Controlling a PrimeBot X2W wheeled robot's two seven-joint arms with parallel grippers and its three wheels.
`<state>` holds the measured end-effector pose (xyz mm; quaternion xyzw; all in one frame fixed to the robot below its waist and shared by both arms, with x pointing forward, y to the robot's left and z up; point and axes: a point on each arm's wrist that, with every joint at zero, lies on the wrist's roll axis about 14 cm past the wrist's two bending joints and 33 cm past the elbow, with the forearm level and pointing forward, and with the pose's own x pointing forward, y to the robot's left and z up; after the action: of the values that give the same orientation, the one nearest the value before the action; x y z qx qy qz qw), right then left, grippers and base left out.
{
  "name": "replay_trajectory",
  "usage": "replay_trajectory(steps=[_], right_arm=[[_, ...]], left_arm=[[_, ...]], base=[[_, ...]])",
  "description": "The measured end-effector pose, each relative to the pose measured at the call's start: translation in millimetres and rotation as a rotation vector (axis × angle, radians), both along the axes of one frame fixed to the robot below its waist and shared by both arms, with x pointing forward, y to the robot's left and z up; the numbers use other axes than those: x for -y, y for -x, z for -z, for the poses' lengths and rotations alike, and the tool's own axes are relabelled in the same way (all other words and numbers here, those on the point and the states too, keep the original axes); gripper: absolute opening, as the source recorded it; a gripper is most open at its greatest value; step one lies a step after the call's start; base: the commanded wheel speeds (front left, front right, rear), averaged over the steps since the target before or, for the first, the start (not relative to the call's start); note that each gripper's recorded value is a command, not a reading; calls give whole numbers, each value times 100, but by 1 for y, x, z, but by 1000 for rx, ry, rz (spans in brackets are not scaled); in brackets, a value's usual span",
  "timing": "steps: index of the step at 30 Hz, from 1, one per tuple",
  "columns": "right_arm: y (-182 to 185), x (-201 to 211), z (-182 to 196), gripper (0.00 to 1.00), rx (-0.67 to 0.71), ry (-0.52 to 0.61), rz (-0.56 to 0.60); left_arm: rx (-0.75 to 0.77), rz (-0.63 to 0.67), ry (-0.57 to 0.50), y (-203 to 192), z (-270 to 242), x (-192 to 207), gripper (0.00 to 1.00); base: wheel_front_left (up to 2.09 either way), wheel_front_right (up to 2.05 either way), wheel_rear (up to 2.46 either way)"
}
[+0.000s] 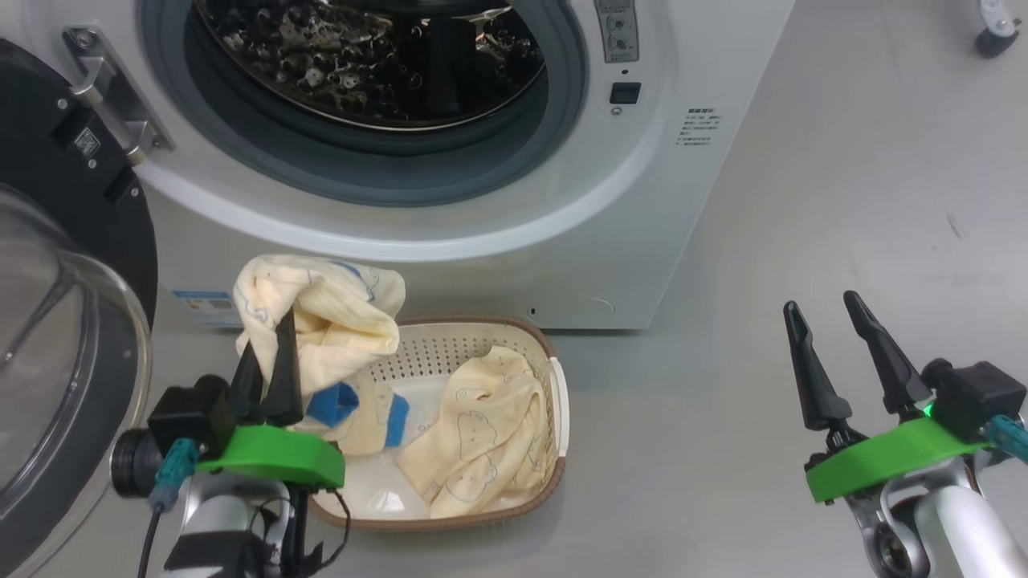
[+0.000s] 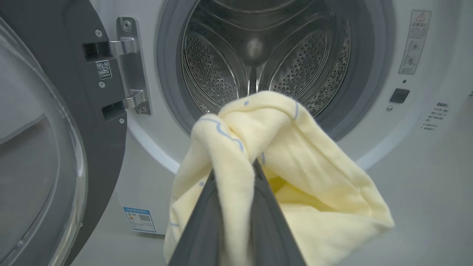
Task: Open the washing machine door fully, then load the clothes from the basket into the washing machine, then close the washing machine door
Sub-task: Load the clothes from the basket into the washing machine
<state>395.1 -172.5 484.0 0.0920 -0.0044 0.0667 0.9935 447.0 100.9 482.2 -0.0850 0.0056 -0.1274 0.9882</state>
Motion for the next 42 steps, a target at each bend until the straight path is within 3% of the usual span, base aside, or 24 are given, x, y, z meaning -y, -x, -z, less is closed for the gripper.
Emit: replay_trajectory(steps=[14,42], right_arm=[[17,3,-14,100,35,-3,10],[16,7,0,100,-5,-3,29]], left_arm=[[120,-65,-2,29,-39,-22,0],[49,-62,-7,24,-13,-19,0]], base=[[0,0,0],[0,0,0]])
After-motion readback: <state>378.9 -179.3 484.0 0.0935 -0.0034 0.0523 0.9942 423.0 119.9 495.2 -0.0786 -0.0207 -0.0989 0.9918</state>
